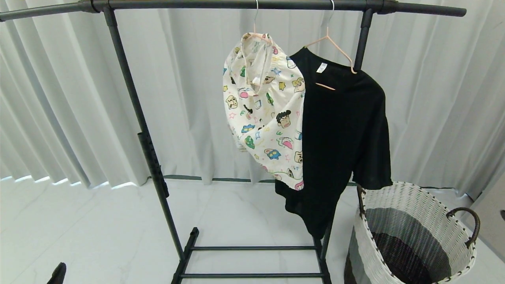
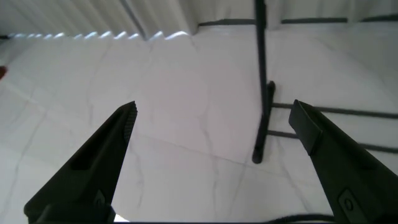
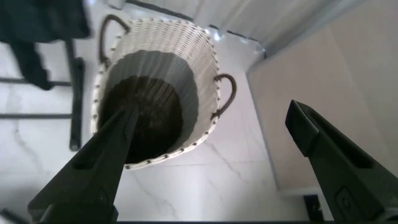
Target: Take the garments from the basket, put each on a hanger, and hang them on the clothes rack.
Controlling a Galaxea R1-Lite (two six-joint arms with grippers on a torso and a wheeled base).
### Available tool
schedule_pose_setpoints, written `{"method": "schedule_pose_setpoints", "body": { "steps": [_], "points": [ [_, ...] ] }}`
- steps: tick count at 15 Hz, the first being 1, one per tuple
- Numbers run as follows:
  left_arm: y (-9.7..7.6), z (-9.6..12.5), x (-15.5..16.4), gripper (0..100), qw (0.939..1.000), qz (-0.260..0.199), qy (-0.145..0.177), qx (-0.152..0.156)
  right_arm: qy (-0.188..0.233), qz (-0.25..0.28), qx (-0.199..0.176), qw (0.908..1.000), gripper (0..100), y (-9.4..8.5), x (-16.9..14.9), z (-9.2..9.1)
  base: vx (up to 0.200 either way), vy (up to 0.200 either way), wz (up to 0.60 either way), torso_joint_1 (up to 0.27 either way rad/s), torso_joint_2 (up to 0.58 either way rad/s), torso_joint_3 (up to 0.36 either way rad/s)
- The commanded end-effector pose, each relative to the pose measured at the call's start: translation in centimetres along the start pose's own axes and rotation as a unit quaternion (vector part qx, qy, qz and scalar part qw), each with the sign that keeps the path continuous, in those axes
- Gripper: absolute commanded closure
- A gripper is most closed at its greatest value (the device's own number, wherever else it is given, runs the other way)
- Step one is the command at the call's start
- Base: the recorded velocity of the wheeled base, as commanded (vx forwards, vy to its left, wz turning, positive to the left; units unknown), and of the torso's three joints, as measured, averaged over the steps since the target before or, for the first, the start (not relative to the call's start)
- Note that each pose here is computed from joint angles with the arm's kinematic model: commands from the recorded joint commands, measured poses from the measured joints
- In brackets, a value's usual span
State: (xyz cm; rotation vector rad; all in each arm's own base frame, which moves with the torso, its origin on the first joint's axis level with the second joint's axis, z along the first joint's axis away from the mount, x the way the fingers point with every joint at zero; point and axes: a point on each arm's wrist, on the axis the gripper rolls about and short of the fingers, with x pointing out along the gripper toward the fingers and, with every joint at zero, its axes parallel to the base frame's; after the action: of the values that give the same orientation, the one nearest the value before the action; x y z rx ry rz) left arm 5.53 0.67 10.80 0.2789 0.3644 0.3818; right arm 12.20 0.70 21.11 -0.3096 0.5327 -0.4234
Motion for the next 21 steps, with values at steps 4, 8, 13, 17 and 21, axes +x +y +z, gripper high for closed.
{"method": "schedule_pose_setpoints", "body": {
  "steps": [4, 8, 13, 17, 21],
  "points": [
    [1.9, -5.0, -5.2, 0, 0.9906, 0.108, -0.075, -0.037, -0.041, -0.090, 0.074, 0.9923, 0, -2.3, -4.8, -13.0, 0.000, 0.000, 0.00, 0.000, 0.00, 0.000],
    [2.3, -5.6, -6.2, 0, 0.9809, 0.120, -0.138, -0.066, -0.174, -0.065, 0.127, 0.9744, 0, -1.3, -5.8, -19.4, 0.000, 0.000, 0.00, 0.000, 0.00, 0.000],
    [2.3, -5.6, -6.2, 0, 0.9797, 0.119, -0.140, -0.081, -0.192, -0.068, 0.147, 0.9680, 0, -1.2, -5.4, -19.3, 0.000, 0.000, 0.00, 0.000, 0.00, 0.000],
    [1.3, -5.6, -6.1, 0, 0.9740, -0.073, -0.186, -0.107, -0.202, -0.035, 0.147, 0.9677, 0, -1.0, -5.4, -19.3, 0.000, 0.000, 0.00, 0.000, 0.00, 0.000],
    [0.8, -5.8, -6.0, 0, 0.9613, -0.166, -0.177, -0.131, -0.227, 0.036, 0.216, 0.9490, 0, -0.5, -5.0, -19.3, 0.000, 0.000, 0.00, 0.000, 0.00, 0.000]
  ]
}}
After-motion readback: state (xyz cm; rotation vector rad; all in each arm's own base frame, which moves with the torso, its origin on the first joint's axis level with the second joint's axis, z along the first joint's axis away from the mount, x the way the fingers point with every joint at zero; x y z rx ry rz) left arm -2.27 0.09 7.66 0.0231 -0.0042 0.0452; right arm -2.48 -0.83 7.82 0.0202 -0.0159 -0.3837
